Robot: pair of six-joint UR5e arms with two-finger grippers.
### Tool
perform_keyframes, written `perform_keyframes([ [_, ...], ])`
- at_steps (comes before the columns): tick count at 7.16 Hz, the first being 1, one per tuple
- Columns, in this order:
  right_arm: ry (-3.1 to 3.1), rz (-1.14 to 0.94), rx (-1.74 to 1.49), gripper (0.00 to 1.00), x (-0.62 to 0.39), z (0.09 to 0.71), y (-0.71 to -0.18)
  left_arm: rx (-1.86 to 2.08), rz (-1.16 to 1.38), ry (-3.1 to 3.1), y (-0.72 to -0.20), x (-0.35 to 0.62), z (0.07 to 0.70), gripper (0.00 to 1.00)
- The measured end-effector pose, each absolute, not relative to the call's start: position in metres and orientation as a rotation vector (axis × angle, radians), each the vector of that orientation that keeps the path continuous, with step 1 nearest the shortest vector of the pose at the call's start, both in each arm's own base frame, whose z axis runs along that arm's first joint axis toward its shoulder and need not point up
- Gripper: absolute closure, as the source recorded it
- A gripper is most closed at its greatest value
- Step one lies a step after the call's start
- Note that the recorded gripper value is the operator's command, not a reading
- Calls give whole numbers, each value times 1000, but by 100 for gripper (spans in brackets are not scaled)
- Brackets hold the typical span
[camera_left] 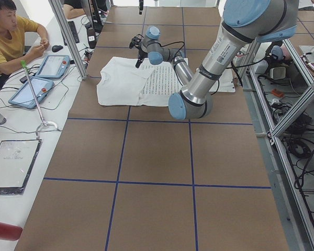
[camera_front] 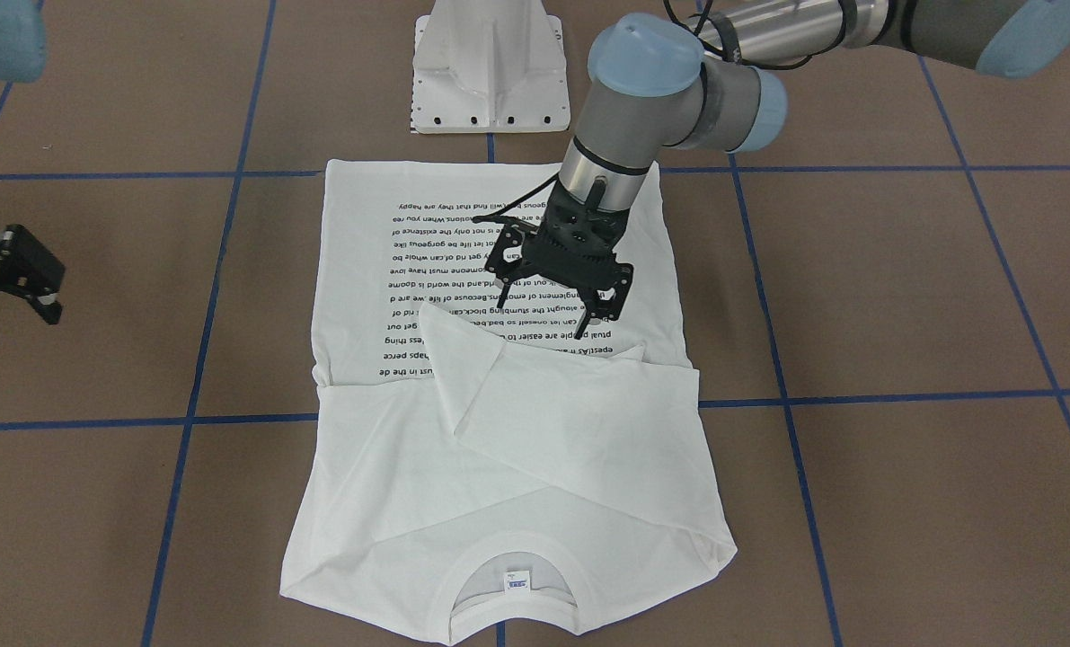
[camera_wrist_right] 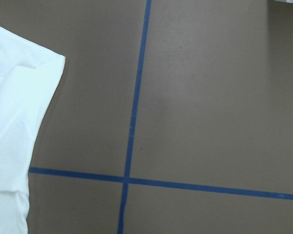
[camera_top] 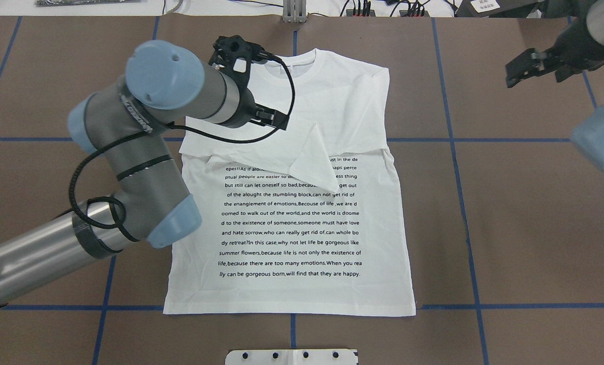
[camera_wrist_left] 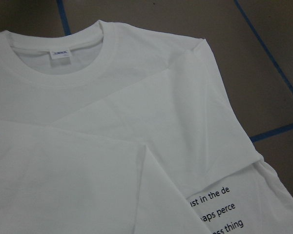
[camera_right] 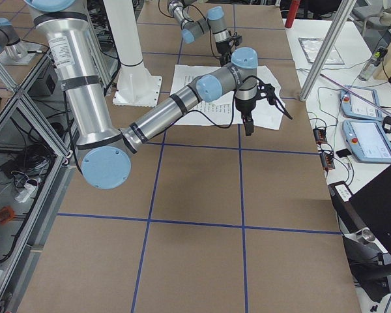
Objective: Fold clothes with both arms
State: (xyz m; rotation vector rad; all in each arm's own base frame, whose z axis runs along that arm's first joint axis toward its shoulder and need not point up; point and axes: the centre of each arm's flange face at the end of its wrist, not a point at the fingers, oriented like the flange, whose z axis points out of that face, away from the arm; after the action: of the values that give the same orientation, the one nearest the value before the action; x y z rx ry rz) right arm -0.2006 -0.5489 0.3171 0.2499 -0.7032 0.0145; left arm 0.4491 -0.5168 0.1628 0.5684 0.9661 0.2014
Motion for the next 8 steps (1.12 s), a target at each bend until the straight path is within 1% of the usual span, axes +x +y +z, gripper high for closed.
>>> perform_keyframes([
  [2, -662, 102, 257, 1, -317, 275, -544, 622, 345, 867, -539, 361, 195, 0],
  [4, -591, 178, 282, 1, -440, 234, -551, 655, 438, 820, -534, 293, 237, 0],
  [6, -557, 181, 272, 1, -523, 195, -557, 661, 484, 808, -528, 257, 259, 0],
  [8, -552, 130, 251, 1, -586, 163, -538, 662, 486, 808, -526, 249, 262, 0],
])
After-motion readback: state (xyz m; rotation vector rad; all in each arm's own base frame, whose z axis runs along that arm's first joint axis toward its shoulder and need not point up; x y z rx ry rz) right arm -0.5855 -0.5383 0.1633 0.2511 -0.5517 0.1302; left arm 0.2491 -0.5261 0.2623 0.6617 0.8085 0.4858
